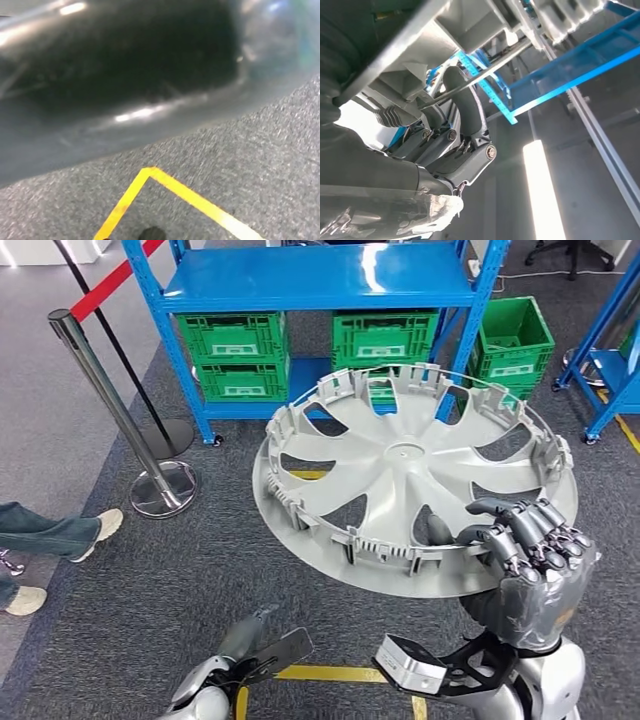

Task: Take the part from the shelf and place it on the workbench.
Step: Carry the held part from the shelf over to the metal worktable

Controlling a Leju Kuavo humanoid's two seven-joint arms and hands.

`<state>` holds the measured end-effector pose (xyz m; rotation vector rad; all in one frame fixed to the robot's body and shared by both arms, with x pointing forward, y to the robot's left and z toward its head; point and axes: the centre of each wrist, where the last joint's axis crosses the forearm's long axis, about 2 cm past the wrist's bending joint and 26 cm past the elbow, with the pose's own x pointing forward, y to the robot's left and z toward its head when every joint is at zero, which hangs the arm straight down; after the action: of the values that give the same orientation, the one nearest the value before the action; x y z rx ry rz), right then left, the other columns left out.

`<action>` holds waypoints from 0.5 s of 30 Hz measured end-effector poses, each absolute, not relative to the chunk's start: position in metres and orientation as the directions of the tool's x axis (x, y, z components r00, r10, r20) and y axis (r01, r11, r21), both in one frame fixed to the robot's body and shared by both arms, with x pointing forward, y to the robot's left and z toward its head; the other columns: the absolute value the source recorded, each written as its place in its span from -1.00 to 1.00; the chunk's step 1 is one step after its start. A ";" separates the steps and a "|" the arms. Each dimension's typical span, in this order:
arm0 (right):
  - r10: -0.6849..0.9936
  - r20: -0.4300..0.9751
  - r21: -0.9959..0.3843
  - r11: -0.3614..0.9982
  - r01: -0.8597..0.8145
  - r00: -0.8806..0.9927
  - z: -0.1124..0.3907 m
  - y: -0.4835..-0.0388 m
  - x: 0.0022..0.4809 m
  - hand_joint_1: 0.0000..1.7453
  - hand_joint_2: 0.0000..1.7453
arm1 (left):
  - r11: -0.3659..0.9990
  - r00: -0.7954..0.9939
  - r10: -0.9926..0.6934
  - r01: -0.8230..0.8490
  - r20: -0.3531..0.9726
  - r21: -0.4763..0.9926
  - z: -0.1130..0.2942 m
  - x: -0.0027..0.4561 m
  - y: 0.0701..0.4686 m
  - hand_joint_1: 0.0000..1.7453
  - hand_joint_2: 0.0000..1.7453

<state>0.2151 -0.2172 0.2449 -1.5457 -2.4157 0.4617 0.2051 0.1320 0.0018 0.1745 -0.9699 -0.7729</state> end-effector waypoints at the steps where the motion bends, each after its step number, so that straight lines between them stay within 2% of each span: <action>1: 0.919 0.018 -0.393 0.370 0.842 -0.395 0.245 -0.216 0.215 1.00 1.00 | 0.719 0.334 -0.668 0.519 0.665 0.462 0.000 0.204 0.135 -1.00 -1.00; 5: 0.943 0.009 -0.415 0.306 0.857 -0.332 0.244 -0.207 0.212 1.00 1.00 | 0.694 0.365 -0.700 0.553 0.614 0.461 -0.009 0.194 0.154 -1.00 -1.00; 9: 0.940 0.049 -0.419 0.326 0.848 -0.337 0.243 -0.200 0.212 1.00 1.00 | 0.688 0.367 -0.708 0.553 0.604 0.471 -0.009 0.195 0.168 -1.00 -1.00; 15: 0.923 0.029 -0.442 0.356 0.823 -0.383 0.237 -0.192 0.214 1.00 1.00 | 0.690 0.375 -0.708 0.549 0.598 0.472 -0.010 0.194 0.174 -1.00 -1.00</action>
<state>0.2138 -0.1921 0.2373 -1.5559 -2.3482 0.5231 0.1937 0.1736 -0.0101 0.2074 -0.8687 -0.8114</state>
